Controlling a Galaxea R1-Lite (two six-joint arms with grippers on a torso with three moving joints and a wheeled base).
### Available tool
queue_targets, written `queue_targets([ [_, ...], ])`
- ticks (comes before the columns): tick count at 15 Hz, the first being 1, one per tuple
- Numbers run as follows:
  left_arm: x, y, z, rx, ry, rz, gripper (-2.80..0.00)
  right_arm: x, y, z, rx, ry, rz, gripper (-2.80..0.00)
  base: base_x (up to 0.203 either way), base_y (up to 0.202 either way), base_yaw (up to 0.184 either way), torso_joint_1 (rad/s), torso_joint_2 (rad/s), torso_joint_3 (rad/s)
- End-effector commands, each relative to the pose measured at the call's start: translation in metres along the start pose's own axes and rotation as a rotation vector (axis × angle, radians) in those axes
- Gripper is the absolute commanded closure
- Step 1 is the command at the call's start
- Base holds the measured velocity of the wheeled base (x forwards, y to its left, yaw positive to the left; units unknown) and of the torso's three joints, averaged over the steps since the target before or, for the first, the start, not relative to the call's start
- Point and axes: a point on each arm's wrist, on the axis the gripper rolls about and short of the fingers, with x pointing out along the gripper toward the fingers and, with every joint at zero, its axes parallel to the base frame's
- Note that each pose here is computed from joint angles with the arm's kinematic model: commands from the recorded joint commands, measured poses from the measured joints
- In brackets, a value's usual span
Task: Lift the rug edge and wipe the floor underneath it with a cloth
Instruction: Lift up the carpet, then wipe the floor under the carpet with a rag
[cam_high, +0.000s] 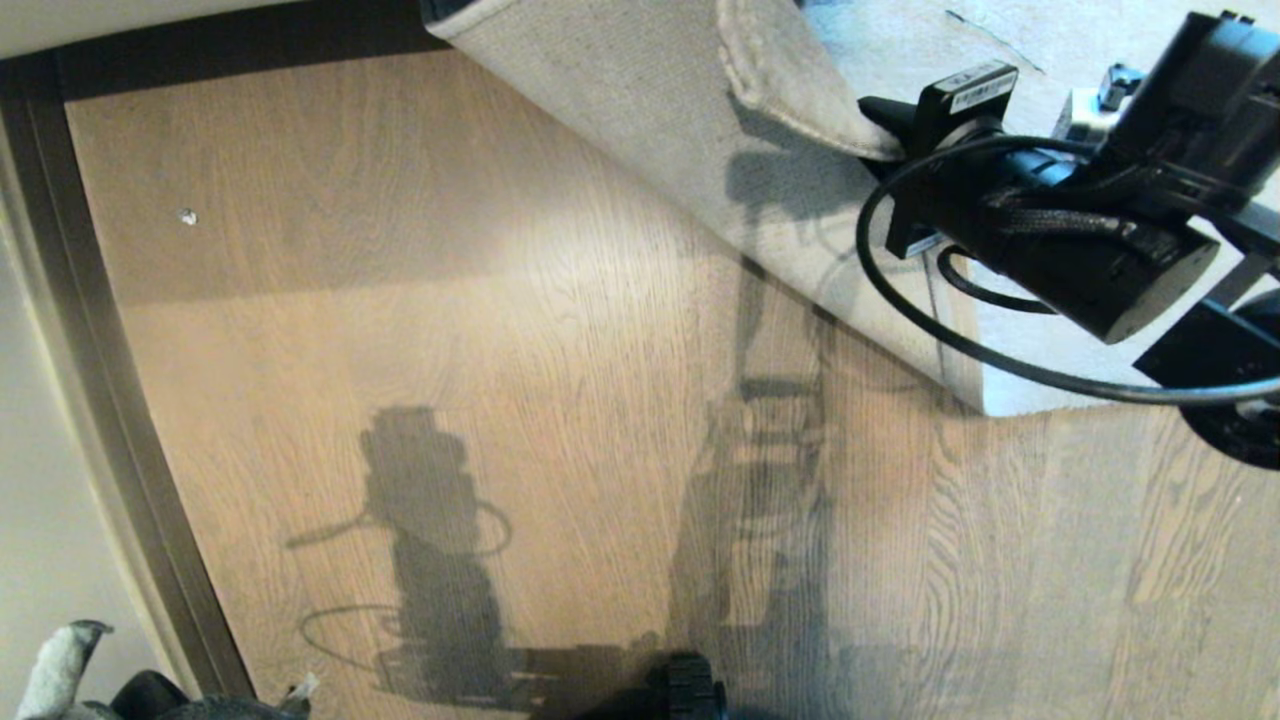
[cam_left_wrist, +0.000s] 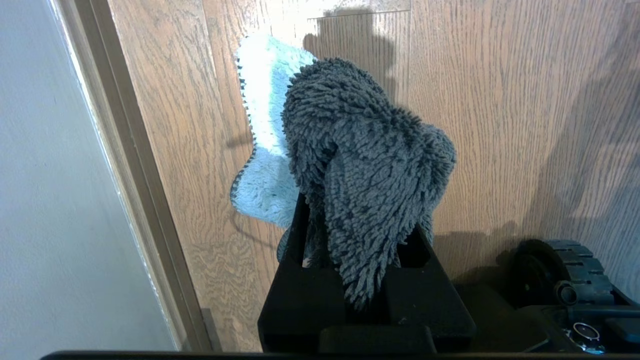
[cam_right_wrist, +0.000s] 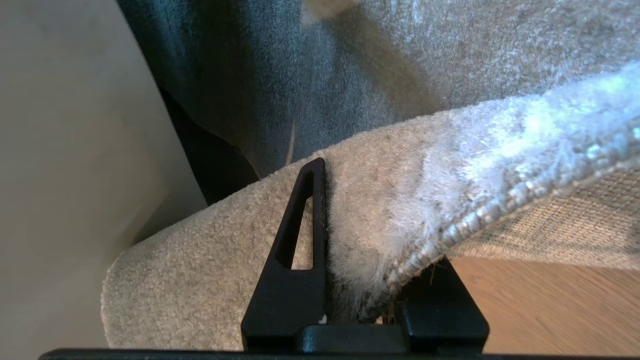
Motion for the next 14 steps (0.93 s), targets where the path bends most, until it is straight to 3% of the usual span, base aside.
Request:
queue_targets([
  [1, 0.0, 0.0, 0.0, 0.0, 0.0, 0.0, 0.0, 0.006, -0.001, 0.0, 0.007, -0.005, 0.007, 0.0, 0.0, 0.0, 0.0, 0.0, 0.0, 0.0],
  [14, 0.0, 0.0, 0.0, 0.003, 0.0, 0.0, 0.0, 0.011, 0.021, 0.006, -0.004, 0.005, 0.023, 0.0, 0.0, 0.0, 0.0, 0.0, 0.0, 0.0],
])
